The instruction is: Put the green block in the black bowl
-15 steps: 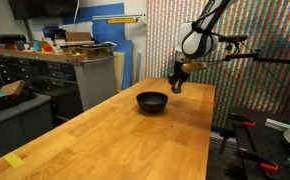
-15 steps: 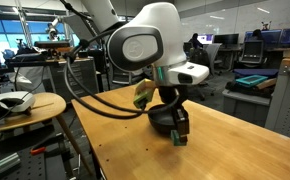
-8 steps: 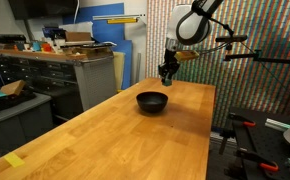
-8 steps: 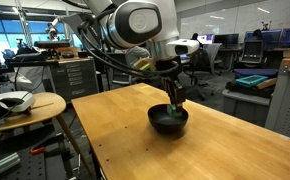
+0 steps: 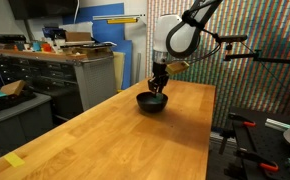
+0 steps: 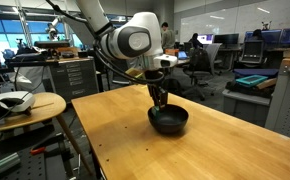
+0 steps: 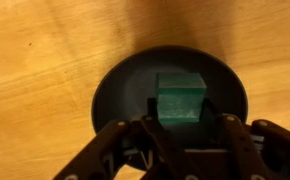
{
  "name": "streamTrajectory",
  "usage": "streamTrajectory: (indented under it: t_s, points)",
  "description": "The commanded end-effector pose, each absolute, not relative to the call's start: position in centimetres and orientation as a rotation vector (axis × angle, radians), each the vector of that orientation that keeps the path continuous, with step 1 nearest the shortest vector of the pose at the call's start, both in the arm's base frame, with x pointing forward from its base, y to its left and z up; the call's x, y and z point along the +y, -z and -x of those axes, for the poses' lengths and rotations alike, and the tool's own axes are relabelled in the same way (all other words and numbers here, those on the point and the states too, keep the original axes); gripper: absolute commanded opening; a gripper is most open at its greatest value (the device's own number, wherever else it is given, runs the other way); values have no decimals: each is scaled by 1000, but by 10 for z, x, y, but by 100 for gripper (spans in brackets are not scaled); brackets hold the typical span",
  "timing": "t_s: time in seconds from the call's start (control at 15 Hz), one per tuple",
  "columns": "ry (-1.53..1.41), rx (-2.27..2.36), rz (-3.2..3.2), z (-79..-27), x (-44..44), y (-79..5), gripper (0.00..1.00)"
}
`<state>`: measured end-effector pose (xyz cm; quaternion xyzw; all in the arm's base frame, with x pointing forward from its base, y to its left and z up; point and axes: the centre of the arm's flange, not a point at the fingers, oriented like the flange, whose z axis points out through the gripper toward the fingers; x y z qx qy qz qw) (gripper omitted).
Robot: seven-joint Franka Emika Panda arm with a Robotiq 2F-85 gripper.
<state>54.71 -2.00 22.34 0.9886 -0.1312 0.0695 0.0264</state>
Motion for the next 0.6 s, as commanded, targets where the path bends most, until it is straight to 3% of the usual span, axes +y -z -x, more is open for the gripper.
streamTrajectory:
  t_s: [0.0,0.4,0.47,0.53]
  points:
    - [-198,-370,-3031,-572,-16,-185,21]
    - [-265,-395,-3021,-595,-32,-157,21]
    - [-284,-403,-3023,-596,-35,-162,71]
    - [-286,-405,-3021,-597,-38,-165,72]
